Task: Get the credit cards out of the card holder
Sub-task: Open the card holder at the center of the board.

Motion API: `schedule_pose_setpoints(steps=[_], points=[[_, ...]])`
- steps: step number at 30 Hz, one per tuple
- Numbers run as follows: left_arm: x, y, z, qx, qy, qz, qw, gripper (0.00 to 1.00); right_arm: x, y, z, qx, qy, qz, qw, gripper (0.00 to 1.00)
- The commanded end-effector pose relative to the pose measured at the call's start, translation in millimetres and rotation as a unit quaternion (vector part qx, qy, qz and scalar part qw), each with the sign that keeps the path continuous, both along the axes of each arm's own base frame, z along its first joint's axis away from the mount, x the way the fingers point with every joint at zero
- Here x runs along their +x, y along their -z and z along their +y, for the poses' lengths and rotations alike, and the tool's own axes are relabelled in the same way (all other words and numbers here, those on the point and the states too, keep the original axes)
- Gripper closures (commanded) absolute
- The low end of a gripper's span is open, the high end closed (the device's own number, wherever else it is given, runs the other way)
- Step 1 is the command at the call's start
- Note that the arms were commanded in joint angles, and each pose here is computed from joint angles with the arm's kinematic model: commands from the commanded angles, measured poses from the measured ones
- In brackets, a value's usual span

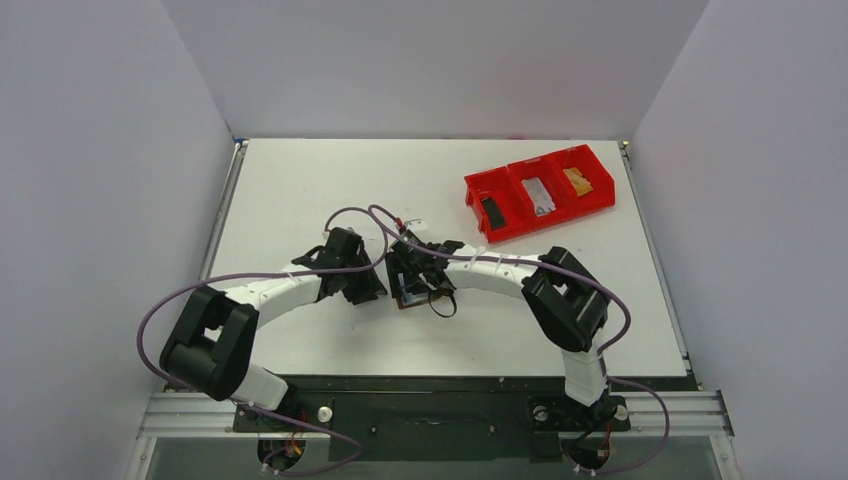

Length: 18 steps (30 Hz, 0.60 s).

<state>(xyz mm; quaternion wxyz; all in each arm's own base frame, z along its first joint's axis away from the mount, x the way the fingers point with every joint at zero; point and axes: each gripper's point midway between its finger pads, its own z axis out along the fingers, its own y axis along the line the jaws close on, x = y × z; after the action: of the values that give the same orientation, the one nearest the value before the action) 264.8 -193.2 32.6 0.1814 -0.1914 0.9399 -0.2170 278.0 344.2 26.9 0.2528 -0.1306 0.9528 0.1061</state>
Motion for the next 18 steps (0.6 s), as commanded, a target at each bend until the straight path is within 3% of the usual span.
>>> schedule_pose_setpoints(steps=[1, 12, 16, 18], points=[[9, -4, -5, -0.011, 0.0, -0.013, 1.0, 0.71, 7, 1, 0, -0.033, -0.001, -0.018, 0.999, 0.22], [12, -5, 3, -0.006, -0.017, -0.013, 1.0, 0.71, 0, 22, -18, -0.114, -0.007, -0.012, 0.993, 0.26], [12, -6, 7, -0.006, -0.023, -0.014, 1.0, 0.71, -4, 26, -19, -0.125, -0.011, -0.006, 0.992, 0.39], [11, -6, 7, -0.007, -0.021, -0.014, 1.0, 0.72, -7, 25, -15, -0.114, -0.015, 0.002, 0.993, 0.56]])
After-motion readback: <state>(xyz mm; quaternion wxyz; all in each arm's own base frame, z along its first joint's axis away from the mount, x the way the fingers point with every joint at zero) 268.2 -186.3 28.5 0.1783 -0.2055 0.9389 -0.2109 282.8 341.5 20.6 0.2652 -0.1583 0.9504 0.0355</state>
